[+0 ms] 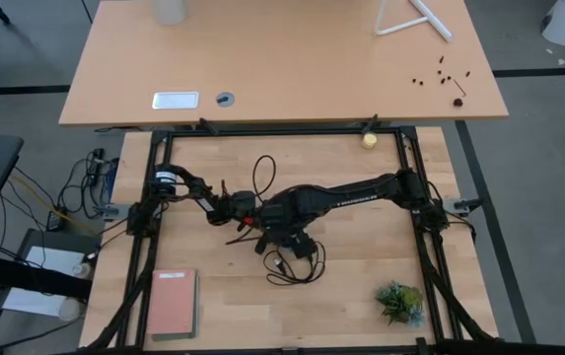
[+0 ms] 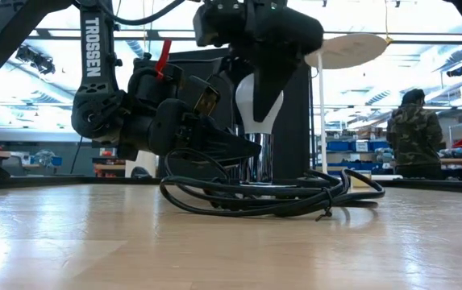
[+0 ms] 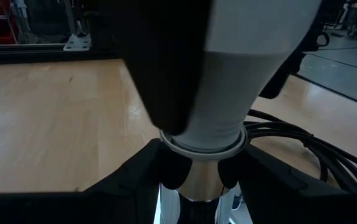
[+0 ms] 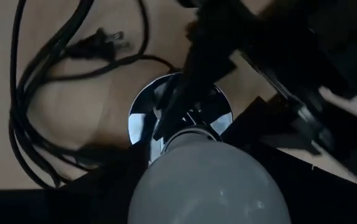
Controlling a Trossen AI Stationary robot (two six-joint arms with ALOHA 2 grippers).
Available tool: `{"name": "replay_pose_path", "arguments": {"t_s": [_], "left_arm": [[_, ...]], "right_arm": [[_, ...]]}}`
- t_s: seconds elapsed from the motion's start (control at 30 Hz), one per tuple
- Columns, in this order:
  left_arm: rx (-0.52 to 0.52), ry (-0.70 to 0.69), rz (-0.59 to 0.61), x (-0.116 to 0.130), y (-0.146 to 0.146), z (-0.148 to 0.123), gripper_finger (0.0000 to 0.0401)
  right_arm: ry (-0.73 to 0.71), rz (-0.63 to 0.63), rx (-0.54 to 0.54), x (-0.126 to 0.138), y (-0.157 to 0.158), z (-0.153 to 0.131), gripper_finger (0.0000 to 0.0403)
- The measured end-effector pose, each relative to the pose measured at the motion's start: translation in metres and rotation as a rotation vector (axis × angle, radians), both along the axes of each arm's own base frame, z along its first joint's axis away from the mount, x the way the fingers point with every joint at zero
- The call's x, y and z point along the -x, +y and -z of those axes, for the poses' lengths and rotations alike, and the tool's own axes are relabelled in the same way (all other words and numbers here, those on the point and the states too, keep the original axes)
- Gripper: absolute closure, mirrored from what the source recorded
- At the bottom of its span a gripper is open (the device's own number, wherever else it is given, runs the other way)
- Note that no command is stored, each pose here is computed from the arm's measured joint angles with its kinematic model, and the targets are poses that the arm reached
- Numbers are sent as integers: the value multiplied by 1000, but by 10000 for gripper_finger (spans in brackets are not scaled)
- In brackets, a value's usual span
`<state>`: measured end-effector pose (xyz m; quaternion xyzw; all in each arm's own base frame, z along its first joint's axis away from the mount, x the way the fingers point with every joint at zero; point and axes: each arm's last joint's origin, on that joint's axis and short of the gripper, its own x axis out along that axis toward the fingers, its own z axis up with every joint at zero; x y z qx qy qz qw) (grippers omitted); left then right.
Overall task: Screw lightbulb
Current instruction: Insert the white lightbulb into the silver lamp
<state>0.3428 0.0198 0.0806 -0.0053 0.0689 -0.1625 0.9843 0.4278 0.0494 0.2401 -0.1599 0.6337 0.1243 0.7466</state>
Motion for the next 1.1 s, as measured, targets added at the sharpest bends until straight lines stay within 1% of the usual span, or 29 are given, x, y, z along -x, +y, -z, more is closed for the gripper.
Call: {"name": "replay_pose_path", "arguments": {"t_s": [0.13, 0.3, 0.47, 0.53, 0.67, 0.73, 0.77, 0.83, 0.9, 1.03, 1.1], "left_arm": [[0, 0, 0, 0, 0, 0, 211], [2, 1, -14, 0, 0, 0, 211], [1, 0, -26, 0, 1, 0, 211], [1, -2, -27, 0, 1, 0, 211], [3, -2, -27, 0, 1, 0, 211], [4, -2, -28, 0, 1, 0, 211], [4, -2, -28, 0, 1, 0, 211], [3, -2, -28, 0, 1, 0, 211], [3, -2, -32, 0, 1, 0, 211], [4, 4, -35, 0, 1, 0, 211], [5, 5, -35, 0, 1, 0, 211]], "right_arm": [[-9, 193, -29, 0, -1, 0, 127], [-25, 488, -41, 0, -1, 0, 126], [-36, 769, -76, 0, -2, 1, 126], [-40, 891, -93, 1, -2, 1, 126], [-44, 1188, -138, 1, -6, 1, 126], [-43, 1297, -156, 1, -9, 1, 126], [-42, 1331, -164, 1, -9, 1, 126], [-40, 1353, -171, 1, -11, 1, 125], [-40, 1332, -169, 1, -11, 1, 122], [-48, 1137, -171, -2, -10, -1, 100], [-50, 1072, -181, -3, -9, -2, 82]]}}
